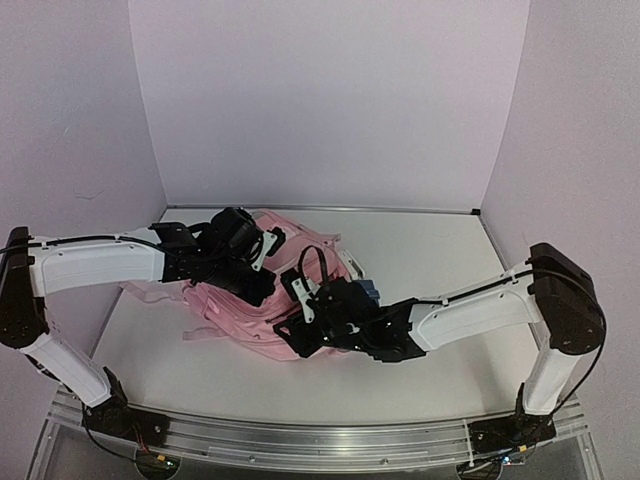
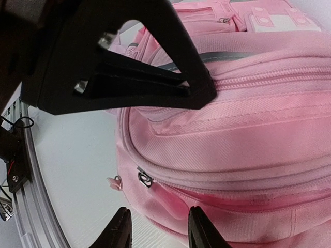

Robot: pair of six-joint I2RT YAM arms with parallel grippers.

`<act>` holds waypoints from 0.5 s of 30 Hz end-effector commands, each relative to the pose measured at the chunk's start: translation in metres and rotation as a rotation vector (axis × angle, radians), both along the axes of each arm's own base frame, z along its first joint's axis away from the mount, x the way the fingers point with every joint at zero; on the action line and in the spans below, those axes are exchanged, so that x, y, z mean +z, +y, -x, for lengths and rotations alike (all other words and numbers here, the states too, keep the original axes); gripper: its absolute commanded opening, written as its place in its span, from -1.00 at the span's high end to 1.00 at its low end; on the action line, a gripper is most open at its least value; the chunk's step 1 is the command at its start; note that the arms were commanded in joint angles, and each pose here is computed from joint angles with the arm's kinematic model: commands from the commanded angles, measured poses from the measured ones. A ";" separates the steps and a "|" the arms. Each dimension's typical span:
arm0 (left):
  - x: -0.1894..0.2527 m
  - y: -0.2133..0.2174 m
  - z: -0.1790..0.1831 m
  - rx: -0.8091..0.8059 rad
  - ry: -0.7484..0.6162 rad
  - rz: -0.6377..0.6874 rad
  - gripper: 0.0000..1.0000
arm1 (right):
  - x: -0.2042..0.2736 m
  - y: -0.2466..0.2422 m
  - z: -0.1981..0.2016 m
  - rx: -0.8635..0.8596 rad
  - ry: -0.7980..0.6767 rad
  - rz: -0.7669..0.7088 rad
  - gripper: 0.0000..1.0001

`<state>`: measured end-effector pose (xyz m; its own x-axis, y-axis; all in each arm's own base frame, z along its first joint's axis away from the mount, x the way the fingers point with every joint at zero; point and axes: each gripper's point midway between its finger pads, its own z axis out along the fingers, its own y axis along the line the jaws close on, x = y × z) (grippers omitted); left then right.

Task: Pack the student bag
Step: Zip the student bag at the center of the board.

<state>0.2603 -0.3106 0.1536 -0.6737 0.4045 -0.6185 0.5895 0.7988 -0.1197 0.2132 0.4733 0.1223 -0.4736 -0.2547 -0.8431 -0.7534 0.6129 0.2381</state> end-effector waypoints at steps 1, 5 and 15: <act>0.029 0.001 -0.009 0.037 -0.051 0.089 1.00 | 0.006 0.012 -0.010 -0.041 -0.078 0.004 0.30; 0.030 0.001 -0.010 0.036 -0.052 0.097 1.00 | -0.004 0.014 -0.015 -0.080 -0.100 0.035 0.33; 0.030 0.003 -0.011 0.042 -0.049 0.101 1.00 | -0.015 0.026 -0.016 -0.158 -0.155 0.068 0.58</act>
<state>0.2608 -0.3100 0.1535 -0.6842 0.3957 -0.6127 0.5891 0.7950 -0.1445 0.2226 0.4867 0.0964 -0.4167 -0.2864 -0.8628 -0.7016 0.7048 0.1049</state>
